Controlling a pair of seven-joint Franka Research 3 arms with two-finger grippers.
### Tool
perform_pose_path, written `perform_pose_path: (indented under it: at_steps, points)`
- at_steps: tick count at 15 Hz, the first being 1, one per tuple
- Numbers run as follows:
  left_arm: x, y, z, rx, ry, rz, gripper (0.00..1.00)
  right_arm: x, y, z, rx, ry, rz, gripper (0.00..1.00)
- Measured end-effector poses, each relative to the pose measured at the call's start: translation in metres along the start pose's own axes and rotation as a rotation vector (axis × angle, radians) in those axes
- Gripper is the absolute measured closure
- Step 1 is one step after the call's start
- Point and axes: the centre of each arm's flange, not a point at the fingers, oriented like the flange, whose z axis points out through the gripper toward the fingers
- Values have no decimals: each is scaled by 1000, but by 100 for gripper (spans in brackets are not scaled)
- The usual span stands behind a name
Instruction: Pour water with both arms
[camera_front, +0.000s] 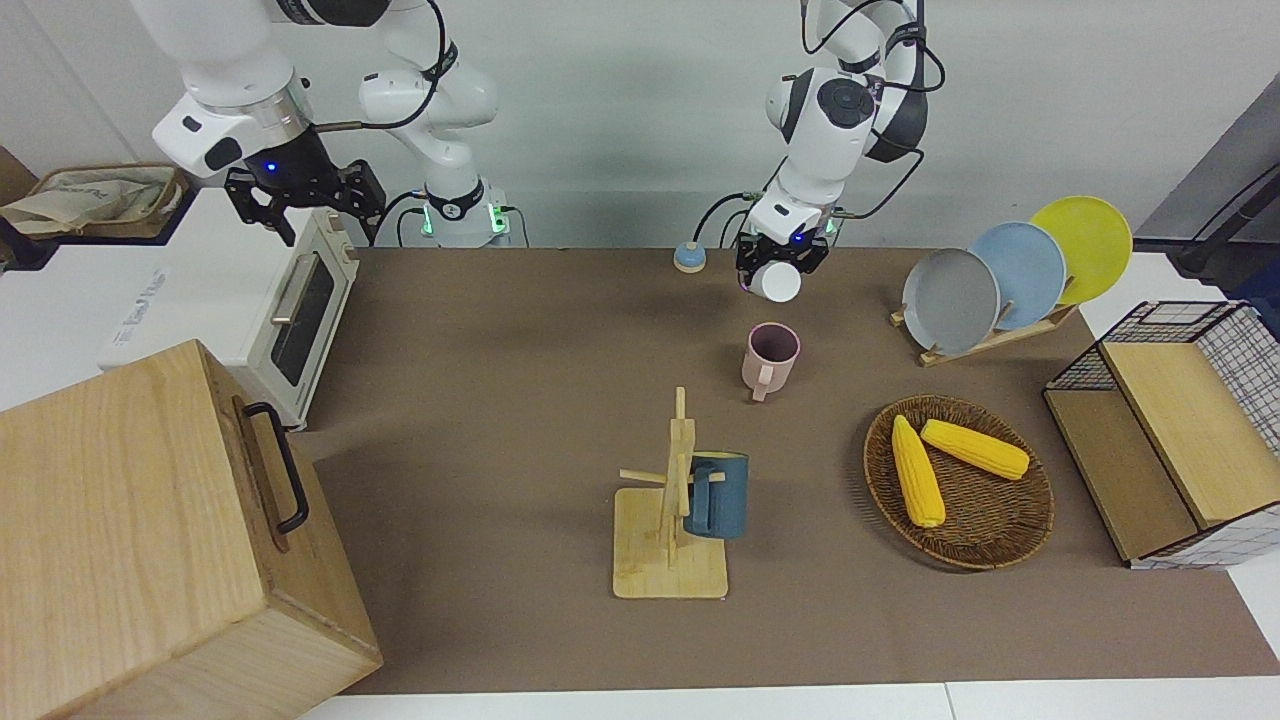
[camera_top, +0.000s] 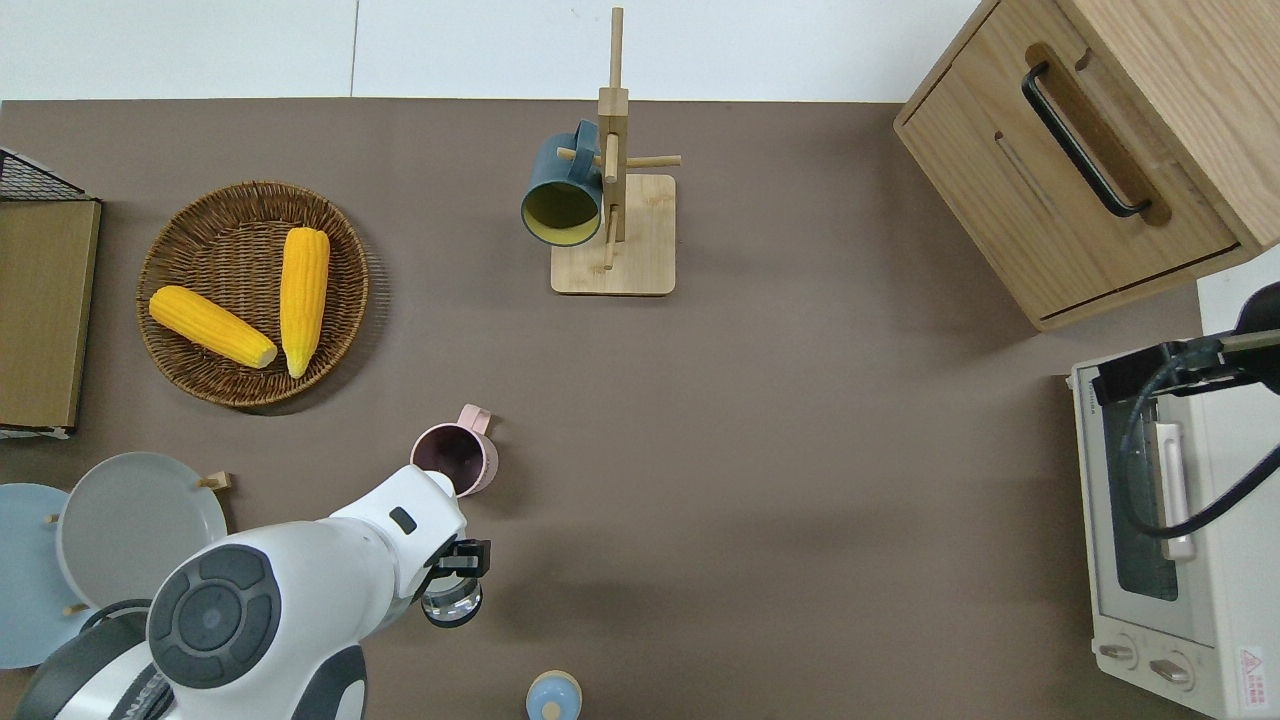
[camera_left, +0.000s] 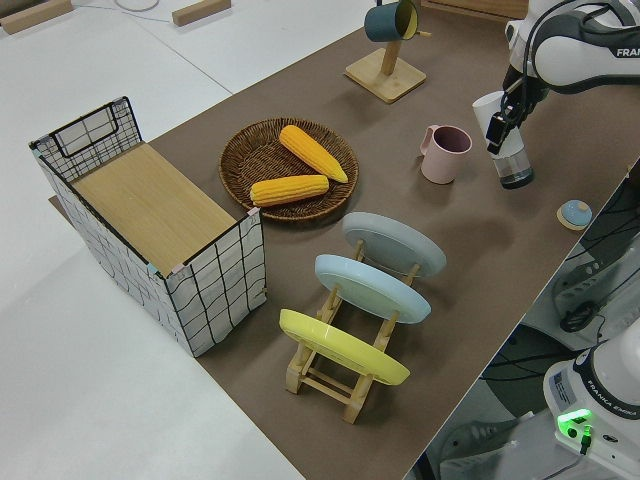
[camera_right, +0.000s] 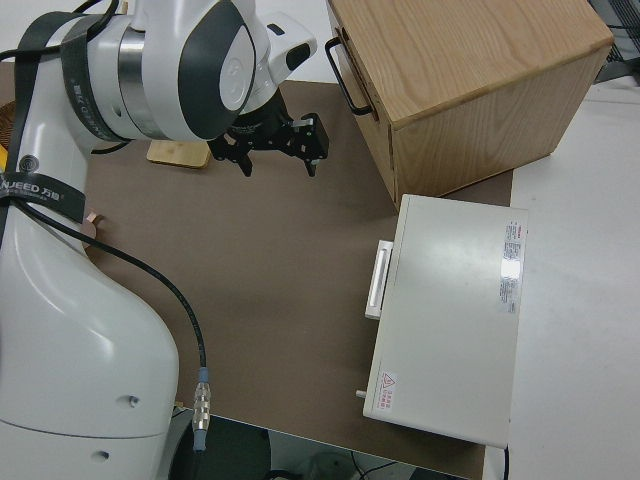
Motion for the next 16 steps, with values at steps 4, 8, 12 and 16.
perform_pose_path:
  at_steps: [4, 8, 12, 16]
  points:
    - [11, -5, 11, 5, -52, -9, 36, 0, 0, 0, 0, 0, 0, 0]
    - [25, -9, 17, 20, -114, -11, 36, 0, 0, 0, 0, 0, 0, 0]
    - [34, -13, 17, 23, -141, -17, 36, 0, 0, 0, 0, 0, 0, 0]
    - [35, -14, 17, 30, -142, -14, 36, 0, 0, 0, 0, 0, 0, 0]
